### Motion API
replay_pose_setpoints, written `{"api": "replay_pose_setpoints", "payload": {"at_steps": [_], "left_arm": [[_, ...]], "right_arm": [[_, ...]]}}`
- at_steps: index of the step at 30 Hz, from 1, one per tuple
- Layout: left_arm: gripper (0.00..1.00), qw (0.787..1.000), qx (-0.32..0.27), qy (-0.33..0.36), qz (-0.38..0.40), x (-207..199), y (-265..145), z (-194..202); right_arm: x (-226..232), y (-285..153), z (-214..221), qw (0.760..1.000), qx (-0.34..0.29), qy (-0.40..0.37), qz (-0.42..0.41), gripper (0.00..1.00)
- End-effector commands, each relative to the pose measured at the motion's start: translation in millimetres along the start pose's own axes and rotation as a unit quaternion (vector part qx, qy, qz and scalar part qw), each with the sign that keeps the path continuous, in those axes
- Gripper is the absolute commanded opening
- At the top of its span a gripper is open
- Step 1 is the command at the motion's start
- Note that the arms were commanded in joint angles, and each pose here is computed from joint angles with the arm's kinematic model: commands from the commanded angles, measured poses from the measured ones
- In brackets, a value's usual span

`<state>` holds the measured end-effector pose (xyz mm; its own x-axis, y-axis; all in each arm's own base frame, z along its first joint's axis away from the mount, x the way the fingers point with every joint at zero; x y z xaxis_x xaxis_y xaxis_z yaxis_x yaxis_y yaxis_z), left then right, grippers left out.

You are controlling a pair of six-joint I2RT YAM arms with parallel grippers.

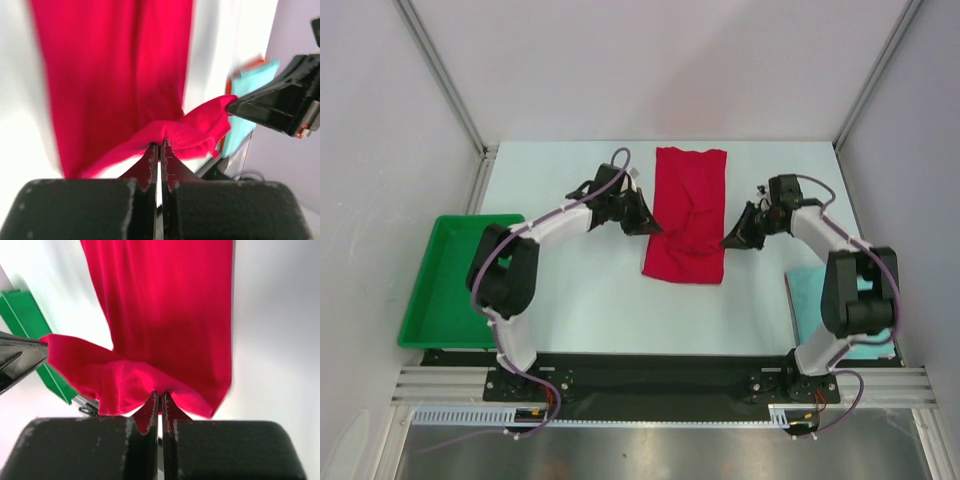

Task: Fold and stack the t-shirts
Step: Fold the tshirt

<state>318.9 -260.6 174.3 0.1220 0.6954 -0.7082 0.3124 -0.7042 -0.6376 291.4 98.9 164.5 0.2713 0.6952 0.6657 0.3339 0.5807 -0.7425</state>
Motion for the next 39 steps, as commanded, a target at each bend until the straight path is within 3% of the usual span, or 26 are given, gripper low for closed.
{"api": "replay_pose_setpoints", "payload": {"at_steps": [1, 14, 39], "left_arm": [[0.0, 1.0, -0.006, -0.011, 0.019, 12, 1, -40], [0.0, 0.998, 0.011, -0.039, 0.047, 34, 50, -86], [0.0, 0.996, -0.023, -0.087, 0.026, 58, 60, -112]], "right_arm": [[13, 10, -34, 0.999, -0.003, -0.03, -0.017, 0.0], [10, 39, -113, 1.0, -0.004, 0.003, 0.013, 0.0], [-8, 58, -152, 0.999, 0.01, 0.025, -0.025, 0.0]]}}
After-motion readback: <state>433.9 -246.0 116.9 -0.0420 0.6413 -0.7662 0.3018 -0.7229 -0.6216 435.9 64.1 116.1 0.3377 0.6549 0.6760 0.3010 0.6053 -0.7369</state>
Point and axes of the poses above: each gripper's point midway between its finger pads, its own y axis out along the fingers, its own x axis along the line the jaws close on, z = x × y, the point moved 8 cm from there along -y, back along the fingers, and after that the axes turned 4 degrees about y, right-handed, at the moved point
